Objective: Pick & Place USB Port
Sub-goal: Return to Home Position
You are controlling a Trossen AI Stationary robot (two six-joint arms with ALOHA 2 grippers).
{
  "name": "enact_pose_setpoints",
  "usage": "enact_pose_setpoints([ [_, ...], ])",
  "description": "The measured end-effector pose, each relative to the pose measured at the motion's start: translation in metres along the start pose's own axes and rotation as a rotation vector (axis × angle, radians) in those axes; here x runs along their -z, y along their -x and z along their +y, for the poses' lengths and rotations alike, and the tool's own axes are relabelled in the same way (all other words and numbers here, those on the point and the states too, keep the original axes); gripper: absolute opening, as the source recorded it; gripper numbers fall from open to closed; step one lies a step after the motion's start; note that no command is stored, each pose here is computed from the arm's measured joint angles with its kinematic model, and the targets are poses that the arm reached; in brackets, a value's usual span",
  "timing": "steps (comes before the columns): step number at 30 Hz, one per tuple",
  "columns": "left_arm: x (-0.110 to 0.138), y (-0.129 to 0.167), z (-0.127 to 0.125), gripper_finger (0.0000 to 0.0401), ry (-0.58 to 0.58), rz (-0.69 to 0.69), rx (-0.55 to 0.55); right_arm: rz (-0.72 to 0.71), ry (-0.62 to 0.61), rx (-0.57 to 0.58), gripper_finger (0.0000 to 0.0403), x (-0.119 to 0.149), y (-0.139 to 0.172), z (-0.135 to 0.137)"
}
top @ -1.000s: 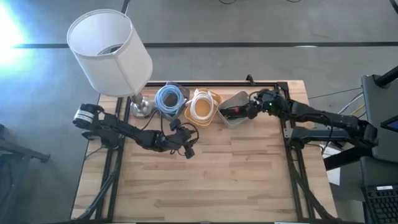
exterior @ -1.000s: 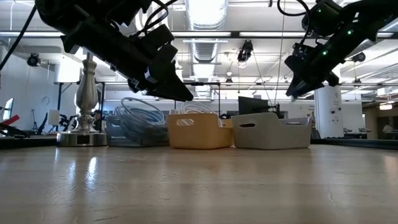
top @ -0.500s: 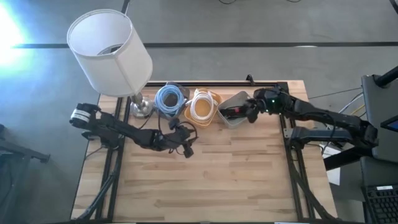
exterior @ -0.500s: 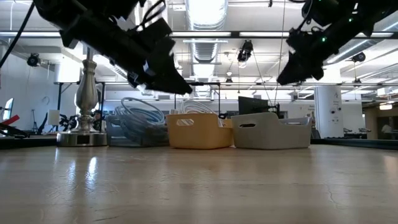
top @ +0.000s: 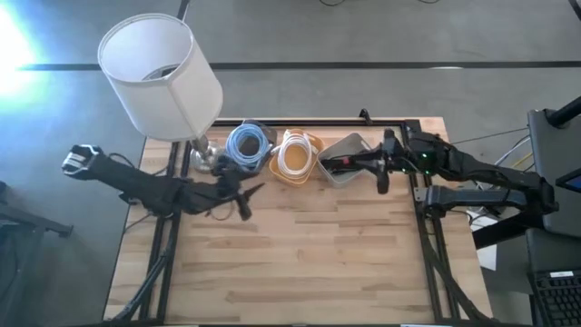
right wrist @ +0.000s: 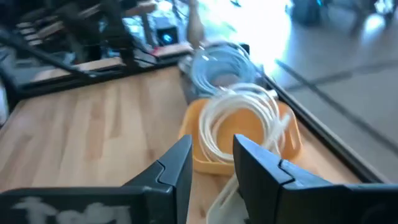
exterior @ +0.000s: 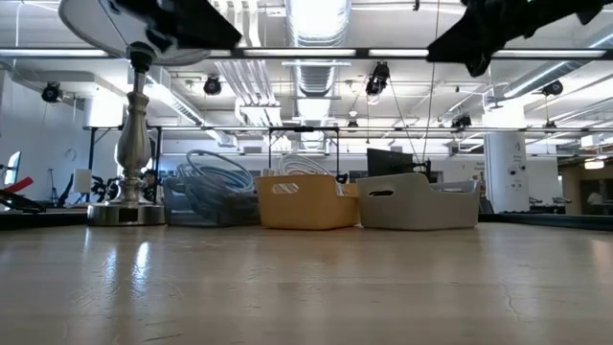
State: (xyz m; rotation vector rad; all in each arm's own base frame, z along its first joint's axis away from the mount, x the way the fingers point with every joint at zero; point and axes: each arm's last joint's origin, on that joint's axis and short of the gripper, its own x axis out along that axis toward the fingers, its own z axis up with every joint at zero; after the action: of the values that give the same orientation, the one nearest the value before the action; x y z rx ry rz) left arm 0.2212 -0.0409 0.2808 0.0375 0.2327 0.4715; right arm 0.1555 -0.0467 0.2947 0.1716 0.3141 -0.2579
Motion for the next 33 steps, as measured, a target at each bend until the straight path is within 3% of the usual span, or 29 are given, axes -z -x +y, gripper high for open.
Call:
enact_pose_setpoints([
  [5, 0.009, 0.032, 0.015, 0.0163, -0.014, -0.065, -0.045, -0.056, 0.119, -0.086, 0.0117, 0.012, 0.012, 0.012],
  [15, 0.084, 0.053, 0.040, 0.0163, 0.049, -0.151, 0.023, -0.180, 0.171, -0.182, 0.0128, 0.050, 0.016, 0.017],
  [20, 0.106, 0.062, 0.047, 0.0163, 0.030, -0.292, 0.205, -0.273, 0.241, -0.446, 0.0125, 0.066, 0.018, 0.022],
  [22, 0.111, 0.065, 0.051, 0.0163, 0.034, -0.347, 0.222, -0.349, 0.279, -0.521, 0.0121, 0.069, 0.021, 0.023],
  [33, 0.111, 0.082, 0.070, 0.0163, -0.037, -0.488, 0.143, -0.473, 0.301, -0.501, 0.0109, 0.089, 0.032, 0.016],
])
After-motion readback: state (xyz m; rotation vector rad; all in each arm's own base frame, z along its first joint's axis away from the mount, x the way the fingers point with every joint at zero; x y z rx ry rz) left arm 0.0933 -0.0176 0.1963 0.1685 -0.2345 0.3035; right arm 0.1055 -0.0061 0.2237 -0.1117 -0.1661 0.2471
